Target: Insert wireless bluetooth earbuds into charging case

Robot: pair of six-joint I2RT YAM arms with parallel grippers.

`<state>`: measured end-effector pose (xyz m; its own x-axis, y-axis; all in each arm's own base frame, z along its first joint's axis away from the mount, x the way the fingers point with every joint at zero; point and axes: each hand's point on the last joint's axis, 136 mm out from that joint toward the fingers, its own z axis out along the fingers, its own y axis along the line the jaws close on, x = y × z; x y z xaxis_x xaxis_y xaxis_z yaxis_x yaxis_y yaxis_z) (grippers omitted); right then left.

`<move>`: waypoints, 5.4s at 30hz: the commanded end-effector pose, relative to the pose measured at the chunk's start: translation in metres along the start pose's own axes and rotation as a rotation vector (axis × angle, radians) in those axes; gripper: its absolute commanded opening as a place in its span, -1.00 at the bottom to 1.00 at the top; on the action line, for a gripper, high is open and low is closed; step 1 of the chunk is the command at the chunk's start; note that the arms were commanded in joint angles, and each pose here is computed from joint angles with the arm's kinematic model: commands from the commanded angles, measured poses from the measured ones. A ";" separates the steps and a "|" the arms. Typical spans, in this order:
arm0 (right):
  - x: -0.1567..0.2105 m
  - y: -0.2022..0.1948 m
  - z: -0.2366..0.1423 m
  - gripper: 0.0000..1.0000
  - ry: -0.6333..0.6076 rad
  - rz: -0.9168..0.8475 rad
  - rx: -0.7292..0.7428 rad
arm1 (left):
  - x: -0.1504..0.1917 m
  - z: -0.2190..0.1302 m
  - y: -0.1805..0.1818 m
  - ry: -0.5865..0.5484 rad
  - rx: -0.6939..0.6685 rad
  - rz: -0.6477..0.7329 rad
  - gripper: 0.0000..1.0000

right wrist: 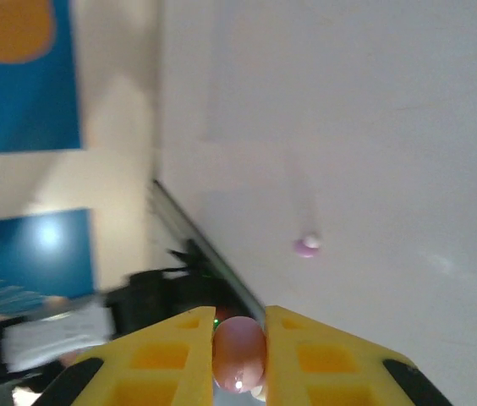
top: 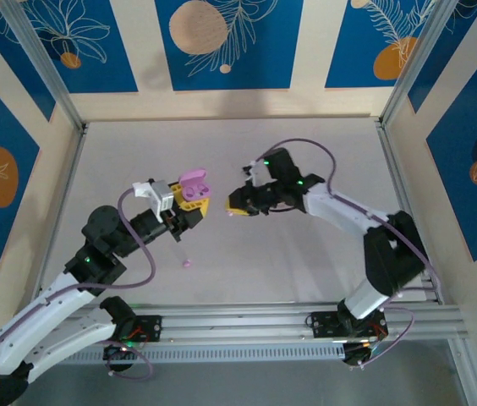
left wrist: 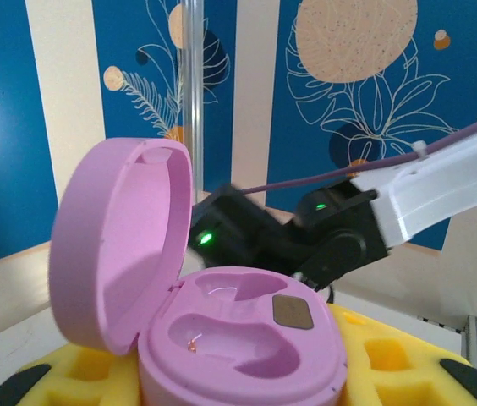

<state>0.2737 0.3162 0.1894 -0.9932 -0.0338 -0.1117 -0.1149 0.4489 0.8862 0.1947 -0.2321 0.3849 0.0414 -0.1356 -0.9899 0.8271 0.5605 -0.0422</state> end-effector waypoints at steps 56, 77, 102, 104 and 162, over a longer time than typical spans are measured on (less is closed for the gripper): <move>0.069 0.168 -0.092 -0.56 -0.013 -0.392 -0.446 | 0.049 0.027 -0.025 -0.062 0.204 0.055 -0.50; 0.062 0.164 -0.077 -0.55 -0.061 -0.432 -0.349 | 0.044 0.026 -0.033 -0.074 0.251 0.030 -0.49; 0.056 0.141 -0.064 -0.44 -0.115 -0.489 -0.154 | 0.033 0.023 -0.034 -0.113 0.256 -0.005 -0.50; 0.054 0.140 -0.064 -0.44 -0.123 -0.480 -0.140 | 0.034 0.024 -0.034 -0.111 0.255 -0.006 -0.49; 0.041 0.138 -0.091 -0.20 -0.283 -0.437 0.047 | 0.062 0.027 -0.023 -0.065 0.201 -0.036 -0.54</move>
<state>0.2195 0.3042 0.3306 -0.8300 -0.0071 -0.5578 -0.4896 0.4884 0.7223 0.2017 -0.2770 0.3135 -0.0253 -0.1875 -0.9819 0.9132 0.3952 -0.0990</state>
